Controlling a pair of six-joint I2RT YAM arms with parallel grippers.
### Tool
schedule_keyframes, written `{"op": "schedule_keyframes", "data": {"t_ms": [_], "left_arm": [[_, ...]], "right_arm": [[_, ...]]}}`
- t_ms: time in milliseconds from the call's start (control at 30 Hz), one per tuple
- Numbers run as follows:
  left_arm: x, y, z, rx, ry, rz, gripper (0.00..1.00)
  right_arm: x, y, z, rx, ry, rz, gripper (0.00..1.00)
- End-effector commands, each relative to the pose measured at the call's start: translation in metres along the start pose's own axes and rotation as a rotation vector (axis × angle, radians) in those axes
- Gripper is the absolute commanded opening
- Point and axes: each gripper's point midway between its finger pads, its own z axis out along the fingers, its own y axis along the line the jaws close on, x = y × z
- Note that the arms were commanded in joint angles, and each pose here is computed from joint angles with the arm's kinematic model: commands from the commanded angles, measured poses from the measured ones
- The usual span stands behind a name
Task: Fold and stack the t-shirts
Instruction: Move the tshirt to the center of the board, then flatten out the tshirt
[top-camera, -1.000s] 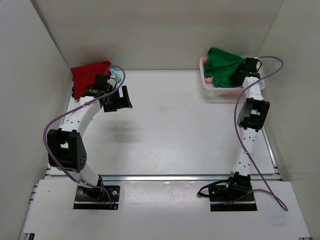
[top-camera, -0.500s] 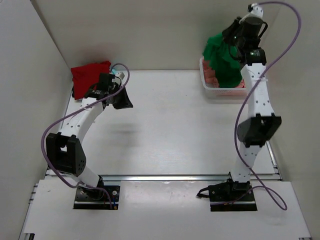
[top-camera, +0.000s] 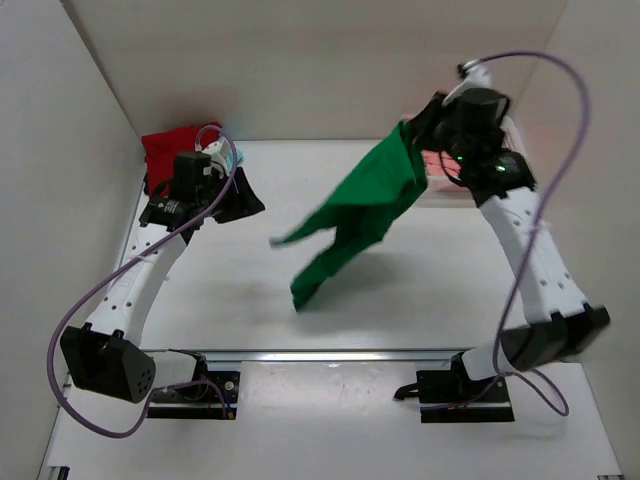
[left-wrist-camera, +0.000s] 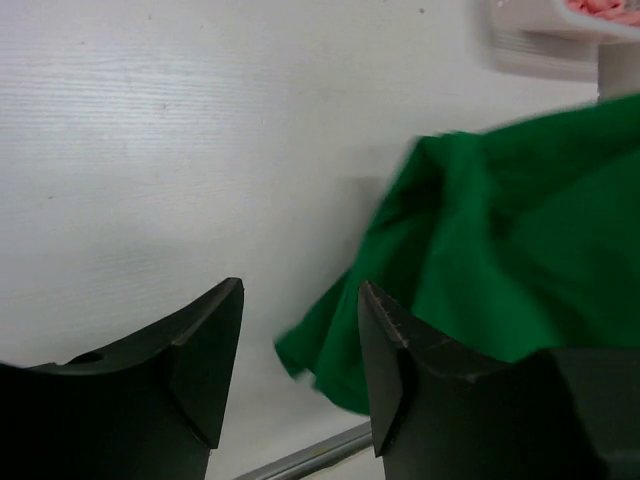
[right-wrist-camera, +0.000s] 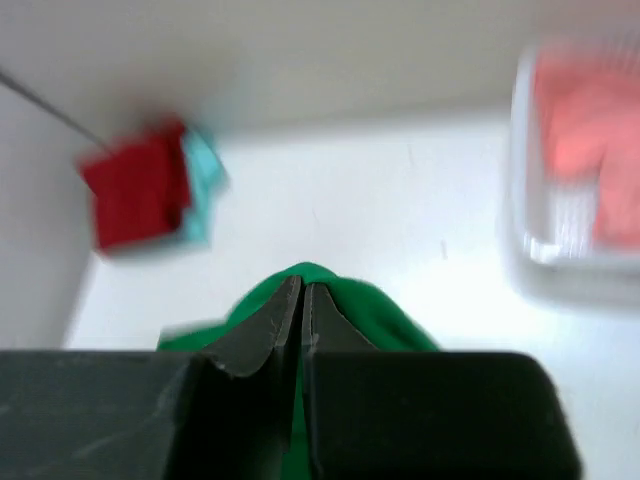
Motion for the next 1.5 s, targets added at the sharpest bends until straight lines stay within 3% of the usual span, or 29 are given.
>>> {"op": "schedule_keyframes", "data": {"t_ms": [0, 67, 100, 167, 233, 267, 300, 367, 433, 467, 600, 733, 1000, 1200, 1233, 1300, 1333, 1367, 1400, 1467], "left_arm": [[0.019, 0.008, -0.017, -0.055, 0.016, 0.011, 0.6], [0.031, 0.001, -0.02, -0.014, 0.027, -0.005, 0.24], [0.041, 0.005, -0.017, -0.012, 0.048, -0.023, 0.21], [0.055, 0.008, -0.015, 0.007, 0.078, -0.05, 0.12], [0.063, 0.008, -0.011, 0.041, 0.097, -0.072, 0.18], [0.067, 0.007, -0.008, 0.075, 0.108, -0.094, 0.38], [0.076, 0.002, -0.003, 0.119, 0.141, -0.12, 0.52], [0.084, -0.007, 0.001, 0.173, 0.172, -0.156, 0.5], [0.109, -0.012, 0.013, 0.175, 0.233, -0.129, 0.63], [0.119, -0.021, 0.015, 0.181, 0.244, -0.086, 0.66], [0.158, -0.051, 0.031, 0.244, 0.313, -0.08, 0.7], [0.184, -0.052, 0.058, 0.213, 0.387, -0.075, 0.78], [0.179, -0.041, 0.118, 0.122, 0.391, -0.074, 0.81], [0.169, -0.043, 0.158, 0.102, 0.357, -0.133, 0.77], [0.162, -0.046, 0.162, 0.12, 0.337, -0.162, 0.75], [0.151, -0.045, 0.166, 0.137, 0.313, -0.21, 0.53], [0.145, -0.042, 0.167, 0.139, 0.312, -0.237, 0.23], [0.14, -0.043, 0.164, 0.138, 0.316, -0.247, 0.07], [0.125, -0.039, 0.162, 0.137, 0.29, -0.26, 0.01], [0.082, -0.033, 0.143, 0.157, 0.215, -0.284, 0.0]], "right_arm": [[0.138, -0.047, 0.037, 0.091, 0.408, 0.085, 0.0], [0.186, -0.083, 0.054, 0.138, 0.539, 0.12, 0.0], [0.199, -0.094, 0.055, 0.168, 0.58, 0.123, 0.04], [0.219, -0.128, 0.064, 0.263, 0.667, 0.111, 0.23], [0.226, -0.14, 0.059, 0.326, 0.71, 0.049, 0.42], [0.226, -0.145, 0.056, 0.341, 0.715, -0.007, 0.49], [0.224, -0.147, 0.047, 0.36, 0.719, -0.03, 0.52], [0.235, -0.143, 0.022, 0.355, 0.768, -0.029, 0.51], [0.272, -0.145, -0.013, 0.333, 0.833, 0.028, 0.5], [0.268, -0.14, -0.024, 0.312, 0.809, 0.046, 0.5], [0.332, -0.13, -0.075, 0.209, 0.922, 0.135, 0.44], [0.371, -0.098, -0.106, 0.095, 1.014, 0.105, 0.46], [0.442, -0.058, -0.14, -0.016, 1.14, 0.193, 0.62], [0.459, -0.046, -0.133, -0.06, 1.146, 0.235, 0.6], [0.46, -0.043, -0.13, -0.076, 1.149, 0.227, 0.58], [0.459, -0.033, -0.122, -0.143, 1.158, 0.279, 0.1], [0.452, -0.034, -0.11, -0.146, 1.144, 0.29, 0.0], [0.445, -0.036, -0.105, -0.129, 1.151, 0.266, 0.0], [0.439, -0.046, -0.106, -0.069, 1.161, 0.223, 0.0], [0.403, -0.052, -0.091, -0.047, 1.09, 0.108, 0.0]]}}
